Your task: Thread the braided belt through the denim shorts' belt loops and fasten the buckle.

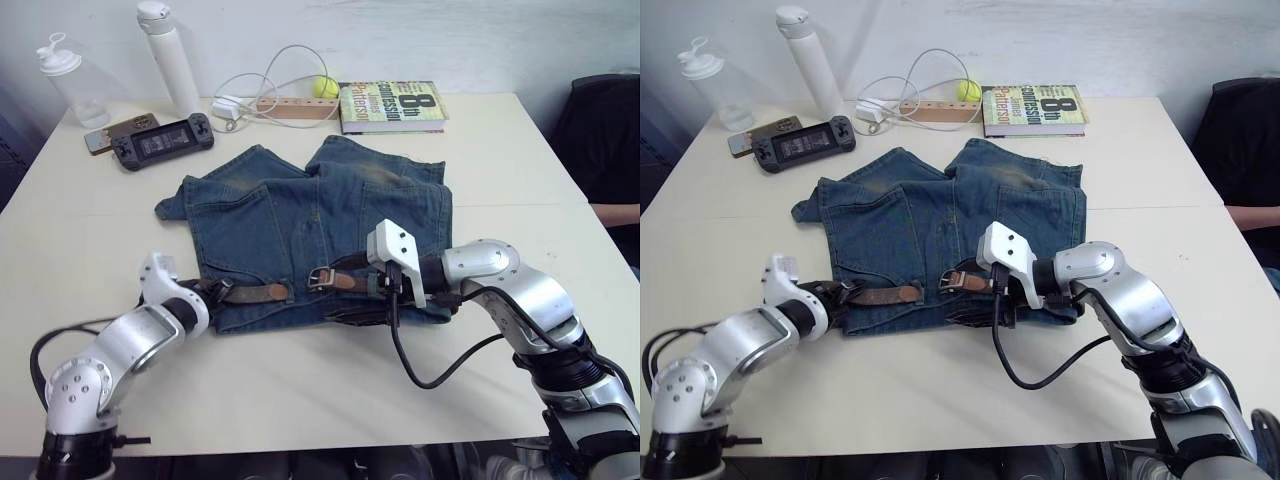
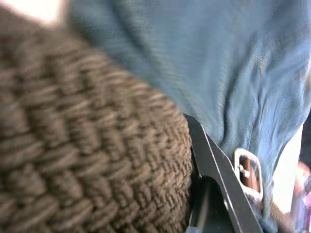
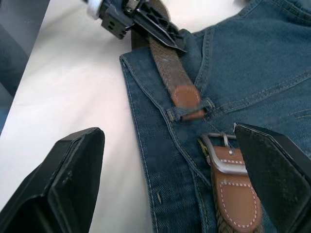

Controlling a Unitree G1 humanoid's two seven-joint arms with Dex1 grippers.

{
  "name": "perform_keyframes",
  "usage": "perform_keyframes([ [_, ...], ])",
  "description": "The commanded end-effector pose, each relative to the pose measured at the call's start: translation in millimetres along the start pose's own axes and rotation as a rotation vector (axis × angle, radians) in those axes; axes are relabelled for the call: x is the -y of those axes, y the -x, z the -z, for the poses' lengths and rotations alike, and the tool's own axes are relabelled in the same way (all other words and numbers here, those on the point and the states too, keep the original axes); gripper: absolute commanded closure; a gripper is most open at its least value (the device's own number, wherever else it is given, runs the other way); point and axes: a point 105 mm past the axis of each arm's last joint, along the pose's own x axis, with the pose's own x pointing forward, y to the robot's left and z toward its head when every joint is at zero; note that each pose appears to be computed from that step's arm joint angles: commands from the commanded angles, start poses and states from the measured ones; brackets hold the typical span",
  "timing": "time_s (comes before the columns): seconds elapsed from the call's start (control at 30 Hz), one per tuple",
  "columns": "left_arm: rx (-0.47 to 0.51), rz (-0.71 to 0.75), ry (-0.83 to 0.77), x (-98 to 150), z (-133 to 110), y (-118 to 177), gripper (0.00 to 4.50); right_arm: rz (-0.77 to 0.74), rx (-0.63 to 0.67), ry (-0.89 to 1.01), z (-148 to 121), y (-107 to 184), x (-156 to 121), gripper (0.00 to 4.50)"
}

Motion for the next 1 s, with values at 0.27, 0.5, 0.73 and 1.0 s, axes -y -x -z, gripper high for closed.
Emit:
perform_keyframes([
  [0.27,-0.003,0.102,0.191,12.5,21.2,0.1,4.5,-0.005,0.027,0.051,-12.4,1.2,-0.9,0.01],
  [0.5,-0.057,0.117,-0.005,19.3,24.8,-4.9,4.5,0.0,0.024,0.049,-11.7,0.5,-0.5,0.01],
  [0.73,-0.126,0.186,-0.147,43.5,23.1,-21.5,4.5,0.01,0.031,0.041,-11.2,-2.7,-2.0,0.01],
  [1.0,-0.274,0.234,-0.267,58.1,45.6,-36.2,4.5,0.098,-0.091,0.173,9.2,-3.3,5.2,0.01],
])
